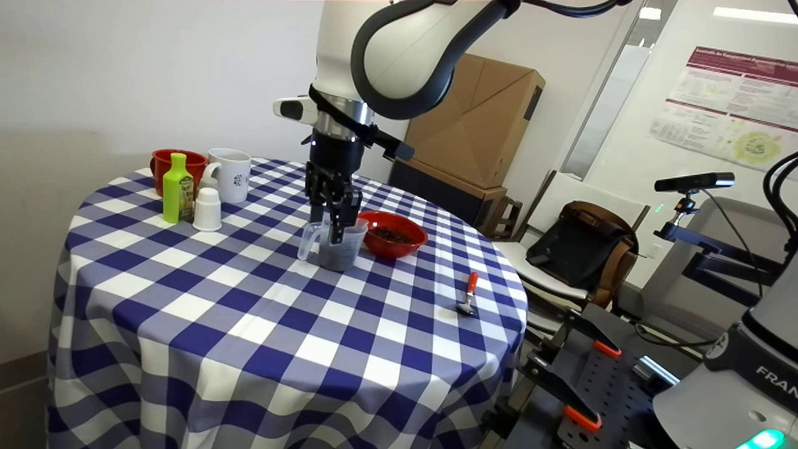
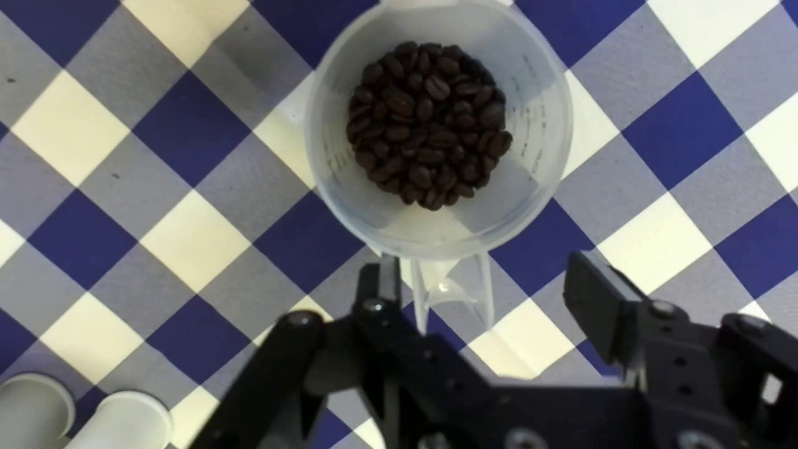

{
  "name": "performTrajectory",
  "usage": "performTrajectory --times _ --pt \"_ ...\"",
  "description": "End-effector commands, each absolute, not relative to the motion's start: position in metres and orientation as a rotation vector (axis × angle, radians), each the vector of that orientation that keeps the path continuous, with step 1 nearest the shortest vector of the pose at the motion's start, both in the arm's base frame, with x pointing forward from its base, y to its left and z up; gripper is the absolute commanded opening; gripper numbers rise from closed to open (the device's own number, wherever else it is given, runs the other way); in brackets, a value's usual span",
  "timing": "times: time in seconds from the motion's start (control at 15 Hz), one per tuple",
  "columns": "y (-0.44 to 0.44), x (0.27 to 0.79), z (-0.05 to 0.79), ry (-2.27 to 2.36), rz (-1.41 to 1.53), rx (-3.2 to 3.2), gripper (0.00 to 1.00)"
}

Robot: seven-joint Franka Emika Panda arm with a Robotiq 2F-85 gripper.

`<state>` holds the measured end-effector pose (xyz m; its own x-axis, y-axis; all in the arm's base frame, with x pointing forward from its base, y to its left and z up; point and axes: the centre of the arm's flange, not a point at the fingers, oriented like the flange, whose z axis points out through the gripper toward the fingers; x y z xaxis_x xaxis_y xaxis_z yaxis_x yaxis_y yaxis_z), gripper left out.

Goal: Pour the contents in the clear jug into the red bowl

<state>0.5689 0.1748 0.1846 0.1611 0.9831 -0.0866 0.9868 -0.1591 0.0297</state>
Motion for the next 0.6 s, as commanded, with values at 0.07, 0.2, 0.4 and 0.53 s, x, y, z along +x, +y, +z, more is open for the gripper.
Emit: performTrajectory --times 0.07,0.2,0.4,0.53 --pt "0.178 0.571 0.177 1.985 -0.047 2.289 0.32" --pt "0.179 0.571 0.177 1.987 -0.040 2.282 0.17" --pt "0.179 0.573 0.183 2.014 -0.074 2.276 0.07" --pt "0.179 0.578 0.196 2.056 -0.097 2.284 0.07"
